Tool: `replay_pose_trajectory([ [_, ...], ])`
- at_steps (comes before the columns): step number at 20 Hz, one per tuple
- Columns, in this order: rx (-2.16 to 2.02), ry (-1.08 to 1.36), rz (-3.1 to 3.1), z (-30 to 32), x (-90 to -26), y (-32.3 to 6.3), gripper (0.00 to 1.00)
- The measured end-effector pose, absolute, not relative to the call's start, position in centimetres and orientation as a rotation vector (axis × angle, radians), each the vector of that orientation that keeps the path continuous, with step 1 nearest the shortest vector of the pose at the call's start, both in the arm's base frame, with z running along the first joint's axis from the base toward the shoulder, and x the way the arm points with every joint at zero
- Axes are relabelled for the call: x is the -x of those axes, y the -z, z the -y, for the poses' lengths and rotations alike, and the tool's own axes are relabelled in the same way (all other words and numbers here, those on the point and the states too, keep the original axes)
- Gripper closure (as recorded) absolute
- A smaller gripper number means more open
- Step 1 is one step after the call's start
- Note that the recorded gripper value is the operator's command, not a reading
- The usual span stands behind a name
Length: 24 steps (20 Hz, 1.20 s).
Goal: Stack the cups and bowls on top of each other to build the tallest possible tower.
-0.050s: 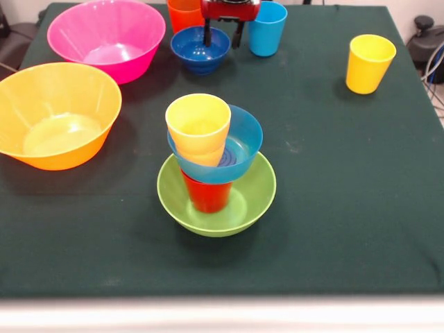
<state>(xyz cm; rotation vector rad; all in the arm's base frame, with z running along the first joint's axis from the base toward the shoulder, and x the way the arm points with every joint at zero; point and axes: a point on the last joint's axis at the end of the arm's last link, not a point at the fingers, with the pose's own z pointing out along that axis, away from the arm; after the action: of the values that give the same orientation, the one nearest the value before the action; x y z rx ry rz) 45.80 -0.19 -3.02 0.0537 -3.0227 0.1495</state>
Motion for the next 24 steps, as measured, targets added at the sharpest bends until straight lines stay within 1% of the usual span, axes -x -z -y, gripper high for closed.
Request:
replay_pose_trajectory([
  [1,-0.054,-0.159,3.020,0.4,-45.5,3.1,1.00],
  [18,-0.086,-0.254,3.069,1.1,-46.3,1.9,1.00],
  [21,-0.078,-0.262,3.084,1.4,-46.8,1.3,1.00],
  [24,-0.044,-0.263,3.116,1.9,-48.2,-0.1,1.00],
])
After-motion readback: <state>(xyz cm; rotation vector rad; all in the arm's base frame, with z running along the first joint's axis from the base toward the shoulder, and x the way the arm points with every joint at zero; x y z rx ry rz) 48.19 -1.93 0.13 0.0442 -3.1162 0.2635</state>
